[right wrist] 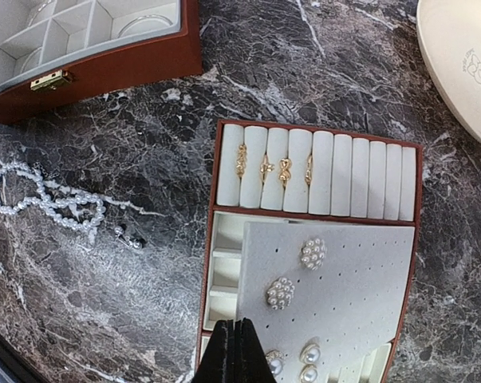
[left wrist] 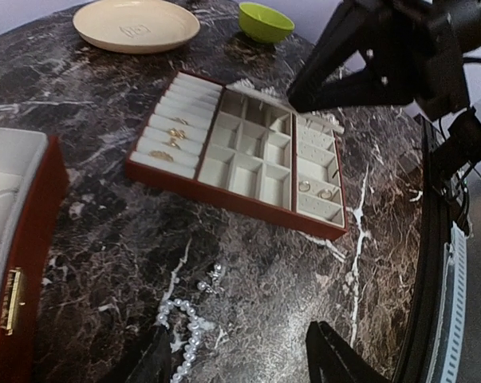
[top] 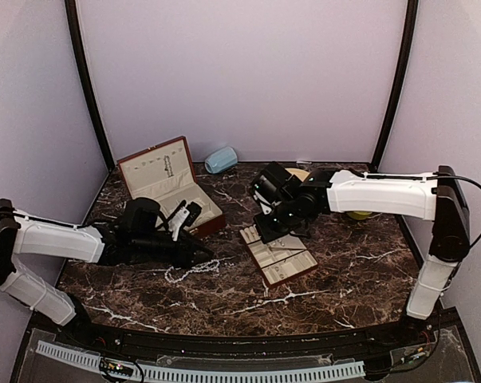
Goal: Organize the mixed jewelry
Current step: Open the earring holder beneath the earring panel, then pick up the earring from the center of the board.
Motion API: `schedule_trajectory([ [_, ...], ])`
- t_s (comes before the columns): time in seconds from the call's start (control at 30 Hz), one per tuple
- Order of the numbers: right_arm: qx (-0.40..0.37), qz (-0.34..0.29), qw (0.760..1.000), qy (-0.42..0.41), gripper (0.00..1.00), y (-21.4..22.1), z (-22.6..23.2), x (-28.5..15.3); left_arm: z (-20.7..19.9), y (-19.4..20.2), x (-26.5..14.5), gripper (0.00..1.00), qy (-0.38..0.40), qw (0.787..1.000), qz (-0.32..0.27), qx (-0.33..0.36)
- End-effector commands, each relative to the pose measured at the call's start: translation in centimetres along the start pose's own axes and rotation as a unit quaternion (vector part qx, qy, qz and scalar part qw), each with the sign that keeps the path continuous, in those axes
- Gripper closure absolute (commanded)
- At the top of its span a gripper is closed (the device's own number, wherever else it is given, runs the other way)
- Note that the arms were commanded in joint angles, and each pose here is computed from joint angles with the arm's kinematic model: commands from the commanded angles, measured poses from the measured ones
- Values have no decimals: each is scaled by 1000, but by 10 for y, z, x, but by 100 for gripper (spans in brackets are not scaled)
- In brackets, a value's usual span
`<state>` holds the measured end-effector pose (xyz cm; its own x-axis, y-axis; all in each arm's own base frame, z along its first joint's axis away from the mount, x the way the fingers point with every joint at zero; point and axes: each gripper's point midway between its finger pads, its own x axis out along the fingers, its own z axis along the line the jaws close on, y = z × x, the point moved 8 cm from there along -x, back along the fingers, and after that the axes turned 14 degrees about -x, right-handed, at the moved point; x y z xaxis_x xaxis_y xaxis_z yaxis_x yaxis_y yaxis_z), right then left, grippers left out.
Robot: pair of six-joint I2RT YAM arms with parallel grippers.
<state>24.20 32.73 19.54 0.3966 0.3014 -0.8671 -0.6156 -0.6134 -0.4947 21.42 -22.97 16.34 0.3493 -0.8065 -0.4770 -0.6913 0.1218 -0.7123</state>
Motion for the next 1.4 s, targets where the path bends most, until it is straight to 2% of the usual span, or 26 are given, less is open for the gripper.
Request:
schedule_trajectory([
  [0.0, 9, -37, 999, -13, 100, -7, -5, -15, -12, -7, 22, 40, 51, 996, -12, 70],
  [0.27, 22, -47, 999, -16, 100, -5, -11, -19, -7, 6, 54, 46, 50, 989, 18, 141],
  [0.43, 26, -54, 998, -19, 100, -5, -13, -22, -8, 18, 66, 48, 54, 976, 24, 208],
  [0.57, 26, -53, 998, -23, 100, -6, -14, -19, 0, 20, 77, 52, 38, 972, 29, 232],
  [0.67, 27, -57, 998, -24, 100, -7, -13, -21, 7, 27, 89, 55, 34, 972, 62, 226],
  [0.87, 30, -64, 997, -35, 100, -8, -12, -22, 15, 24, 93, 58, -2, 976, 44, 212],
  [1.0, 31, -64, 997, -37, 100, -8, -11, -21, 15, 19, 93, 61, 16, 982, 40, 182],
  [1.17, 30, -64, 997, -35, 100, -8, -12, -22, 19, 23, 92, 69, 35, 985, 51, 163],
  [1.37, 31, -62, 997, -35, 100, -6, -12, -21, 22, 23, 97, 71, 47, 986, 62, 145],
])
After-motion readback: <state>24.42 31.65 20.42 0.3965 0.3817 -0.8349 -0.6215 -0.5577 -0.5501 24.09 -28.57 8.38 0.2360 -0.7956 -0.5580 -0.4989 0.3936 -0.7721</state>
